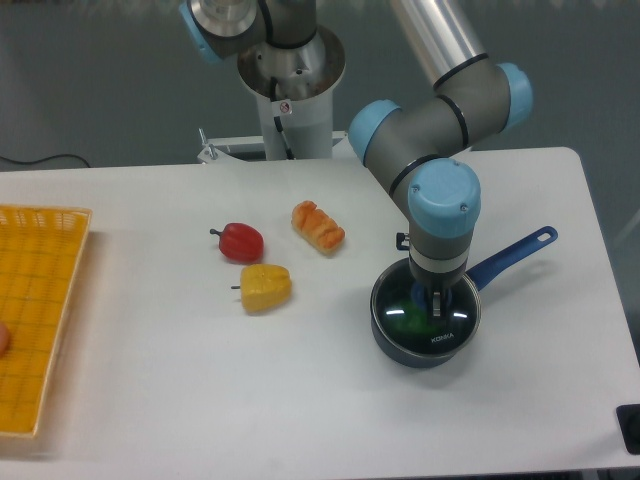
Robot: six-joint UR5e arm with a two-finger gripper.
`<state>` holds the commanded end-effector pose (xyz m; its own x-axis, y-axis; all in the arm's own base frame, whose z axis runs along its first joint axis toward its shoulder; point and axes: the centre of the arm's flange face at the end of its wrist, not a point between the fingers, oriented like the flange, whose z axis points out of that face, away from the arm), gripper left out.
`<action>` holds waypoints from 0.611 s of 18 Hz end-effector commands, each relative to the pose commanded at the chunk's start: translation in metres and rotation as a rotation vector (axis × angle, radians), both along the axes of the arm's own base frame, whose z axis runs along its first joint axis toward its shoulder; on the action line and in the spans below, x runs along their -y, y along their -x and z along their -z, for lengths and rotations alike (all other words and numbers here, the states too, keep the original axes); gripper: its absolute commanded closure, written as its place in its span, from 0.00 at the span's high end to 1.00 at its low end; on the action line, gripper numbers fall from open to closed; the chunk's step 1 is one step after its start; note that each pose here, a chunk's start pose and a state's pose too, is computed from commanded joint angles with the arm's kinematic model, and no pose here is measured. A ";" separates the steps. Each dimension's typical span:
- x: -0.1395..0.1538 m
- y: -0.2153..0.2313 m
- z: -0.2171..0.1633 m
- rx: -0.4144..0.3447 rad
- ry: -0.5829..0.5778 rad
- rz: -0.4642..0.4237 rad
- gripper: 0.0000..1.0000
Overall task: Close the pot lid
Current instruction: 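Settle the lid flat on the saucepan while holding the knob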
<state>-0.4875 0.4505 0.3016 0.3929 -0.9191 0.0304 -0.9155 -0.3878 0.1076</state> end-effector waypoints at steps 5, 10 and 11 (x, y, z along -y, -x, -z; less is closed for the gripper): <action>0.000 0.000 0.002 0.003 0.004 0.017 0.58; 0.000 -0.002 0.005 0.010 0.007 0.026 0.76; 0.000 -0.002 0.006 0.012 0.006 0.026 0.76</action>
